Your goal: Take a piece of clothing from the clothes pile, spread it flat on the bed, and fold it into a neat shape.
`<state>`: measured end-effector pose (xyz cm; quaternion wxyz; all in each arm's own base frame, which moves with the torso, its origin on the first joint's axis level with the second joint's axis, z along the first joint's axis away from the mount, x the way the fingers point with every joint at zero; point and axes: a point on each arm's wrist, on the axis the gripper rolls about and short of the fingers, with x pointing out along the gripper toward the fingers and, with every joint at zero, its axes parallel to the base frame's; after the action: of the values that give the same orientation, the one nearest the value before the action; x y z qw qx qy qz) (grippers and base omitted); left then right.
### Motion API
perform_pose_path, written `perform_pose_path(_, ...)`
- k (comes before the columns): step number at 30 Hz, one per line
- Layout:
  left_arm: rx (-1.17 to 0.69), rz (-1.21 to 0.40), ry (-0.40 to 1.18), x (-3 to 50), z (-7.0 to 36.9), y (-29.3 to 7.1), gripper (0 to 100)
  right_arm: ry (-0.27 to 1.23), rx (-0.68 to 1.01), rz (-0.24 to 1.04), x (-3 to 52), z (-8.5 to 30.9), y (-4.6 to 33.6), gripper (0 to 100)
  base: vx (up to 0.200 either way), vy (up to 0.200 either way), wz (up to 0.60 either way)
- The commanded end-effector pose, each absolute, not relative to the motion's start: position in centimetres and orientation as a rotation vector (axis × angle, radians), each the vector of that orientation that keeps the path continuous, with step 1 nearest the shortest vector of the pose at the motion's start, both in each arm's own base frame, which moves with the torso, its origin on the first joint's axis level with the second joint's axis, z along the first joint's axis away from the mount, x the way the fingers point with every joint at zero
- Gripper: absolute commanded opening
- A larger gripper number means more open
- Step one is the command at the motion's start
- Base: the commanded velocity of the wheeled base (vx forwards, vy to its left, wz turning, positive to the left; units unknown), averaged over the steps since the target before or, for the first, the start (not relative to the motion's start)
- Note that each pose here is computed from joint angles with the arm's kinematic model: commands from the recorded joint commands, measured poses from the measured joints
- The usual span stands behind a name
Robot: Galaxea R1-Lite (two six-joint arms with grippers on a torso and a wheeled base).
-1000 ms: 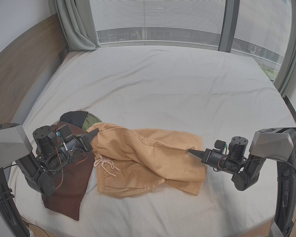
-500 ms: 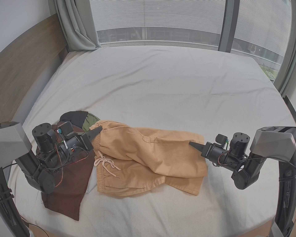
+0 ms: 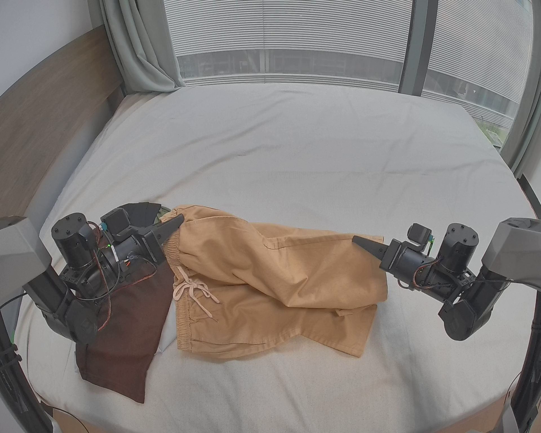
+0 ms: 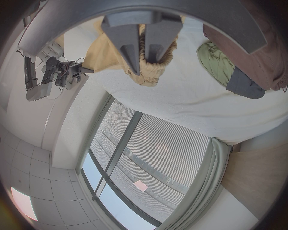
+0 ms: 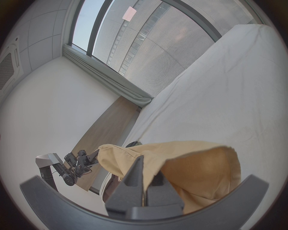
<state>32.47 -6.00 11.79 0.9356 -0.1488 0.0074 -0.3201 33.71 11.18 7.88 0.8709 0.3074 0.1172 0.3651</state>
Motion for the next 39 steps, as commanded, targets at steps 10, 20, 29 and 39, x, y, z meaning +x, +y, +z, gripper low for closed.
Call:
perform_pose_path(10, -0.291, -0.661, -0.029, 32.5, 12.9, -5.9, 0, 0.156, 0.631, 0.797, 32.5, 11.3, 10.9, 0, 0.000, 0.000, 0.00)
perform_pose_path(20, -0.283, -0.660, -0.065, 32.8, 13.7, -5.8, 0, 0.118, 0.627, 0.810, 32.0, 12.6, 10.8, 0, 0.000, 0.000, 0.00)
perform_pose_path(29, -0.278, -0.647, -0.076, 33.1, 13.9, -5.4, 0, 0.090, 0.624, 0.804, 32.2, 13.2, 10.5, 0, 0.000, 0.000, 0.00)
perform_pose_path(39, -0.267, -0.636, -0.081, 33.2, 13.9, -5.0, 0, 0.041, 0.618, 0.792, 32.8, 14.2, 9.7, 0, 0.000, 0.000, 0.00)
